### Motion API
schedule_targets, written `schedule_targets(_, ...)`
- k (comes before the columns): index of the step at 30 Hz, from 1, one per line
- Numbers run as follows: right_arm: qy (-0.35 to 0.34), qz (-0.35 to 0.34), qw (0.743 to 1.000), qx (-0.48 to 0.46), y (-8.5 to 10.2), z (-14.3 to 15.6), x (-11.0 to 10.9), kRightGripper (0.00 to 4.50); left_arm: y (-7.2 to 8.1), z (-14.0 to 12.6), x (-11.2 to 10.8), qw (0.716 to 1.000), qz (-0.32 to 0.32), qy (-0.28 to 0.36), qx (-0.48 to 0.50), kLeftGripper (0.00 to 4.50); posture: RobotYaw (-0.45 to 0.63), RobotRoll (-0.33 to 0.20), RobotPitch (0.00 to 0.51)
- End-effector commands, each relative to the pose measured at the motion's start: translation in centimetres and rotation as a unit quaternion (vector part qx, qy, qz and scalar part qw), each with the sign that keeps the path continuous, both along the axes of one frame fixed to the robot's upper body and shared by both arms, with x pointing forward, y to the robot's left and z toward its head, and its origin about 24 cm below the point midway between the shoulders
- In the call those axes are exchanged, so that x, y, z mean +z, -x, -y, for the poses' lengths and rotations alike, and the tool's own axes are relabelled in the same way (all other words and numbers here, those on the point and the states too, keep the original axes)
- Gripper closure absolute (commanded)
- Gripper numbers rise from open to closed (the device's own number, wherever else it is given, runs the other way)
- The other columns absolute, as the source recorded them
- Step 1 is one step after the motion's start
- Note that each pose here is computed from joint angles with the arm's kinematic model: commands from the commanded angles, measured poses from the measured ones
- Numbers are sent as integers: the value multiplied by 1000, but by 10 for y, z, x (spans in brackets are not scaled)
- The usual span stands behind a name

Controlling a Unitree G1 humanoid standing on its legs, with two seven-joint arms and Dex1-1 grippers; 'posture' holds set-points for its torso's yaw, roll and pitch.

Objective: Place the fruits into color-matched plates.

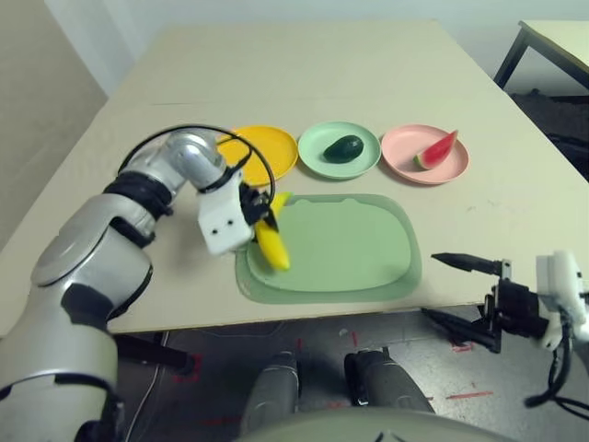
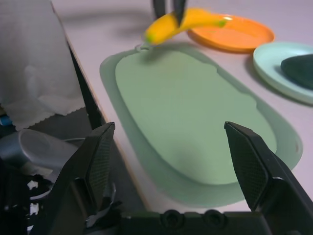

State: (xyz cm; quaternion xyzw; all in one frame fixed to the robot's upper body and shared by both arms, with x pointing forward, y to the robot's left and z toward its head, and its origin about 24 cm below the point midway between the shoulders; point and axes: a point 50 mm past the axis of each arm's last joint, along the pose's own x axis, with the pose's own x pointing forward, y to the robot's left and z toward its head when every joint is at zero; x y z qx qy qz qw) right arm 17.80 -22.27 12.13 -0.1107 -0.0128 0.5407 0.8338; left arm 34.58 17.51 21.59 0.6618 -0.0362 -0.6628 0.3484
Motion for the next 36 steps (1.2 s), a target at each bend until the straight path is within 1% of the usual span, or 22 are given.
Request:
schedule_targets(1, -10, -8, 1000, -8, -2, -2, -3, 0, -14, -12, 6, 994, 28, 22, 104, 2960, -102, 0, 89)
schedule_targets(3, -9, -9, 1000, -12, -2, -2, -4, 0, -23, -19, 9, 984, 64, 30, 164, 2960, -105, 0, 89)
schedule_targets(4, -9, -10, 1000, -16, -1, -2, -5, 0, -29, -23, 9, 974, 84, 43, 207, 2960, -110, 0, 89)
schedule_targets(5, -9, -11, 1000, -20, -1, -2, -6, 0, -35, -27, 9, 962, 108, 56, 243, 2960, -112, 0, 89)
schedule_targets(7, -13, -12, 999, -33, 1, -2, -8, 0, -47, -35, 7, 927, 149, 106, 327, 2960, -123, 0, 89)
schedule_targets(9, -18, -12, 999, -45, 1, -2, -8, 0, -54, -39, 3, 895, 164, 148, 387, 2960, -130, 0, 90)
schedule_targets(11, -22, -13, 998, -49, 3, -4, -9, 0, -60, -43, -2, 857, 163, 198, 447, 2960, -136, 0, 90)
schedule_targets(13, -24, -14, 998, -52, 4, -6, -10, 0, -63, -45, -8, 833, 167, 219, 481, 2960, -139, 0, 91)
schedule_targets(14, -24, -14, 998, -53, 5, -6, -10, 0, -64, -45, -13, 831, 179, 211, 483, 2960, -139, 0, 91)
schedule_targets(17, -23, -15, 998, -56, 5, -5, -11, 0, -64, -43, -27, 837, 202, 179, 475, 2960, -148, 0, 95)
schedule_targets(22, -19, -16, 997, -75, 4, 1, -11, 0, -61, -35, -54, 851, 193, 155, 464, 2960, -167, 0, 98)
schedule_targets(25, -18, -18, 996, -81, 5, 2, -11, 0, -60, -34, -61, 854, 193, 151, 459, 2914, -171, 0, 99)
schedule_targets(27, -18, -18, 996, -83, 5, 2, -11, 0, -60, -34, -62, 852, 195, 154, 460, 2201, -171, 0, 100)
schedule_targets(32, -19, -18, 996, -84, 3, 1, -12, 0, -59, -39, -62, 848, 196, 161, 466, 718, -159, 0, 96)
schedule_targets(33, -19, -17, 996, -85, 2, 1, -11, 0, -59, -40, -60, 847, 198, 162, 466, 332, -156, 0, 94)
schedule_targets(34, -19, -16, 996, -86, 0, 1, -11, 0, -59, -42, -58, 845, 200, 165, 468, 41, -154, 0, 93)
schedule_targets(36, -19, -14, 996, -88, -3, 3, -10, 0, -59, -45, -54, 841, 204, 172, 470, 41, -149, 0, 90)
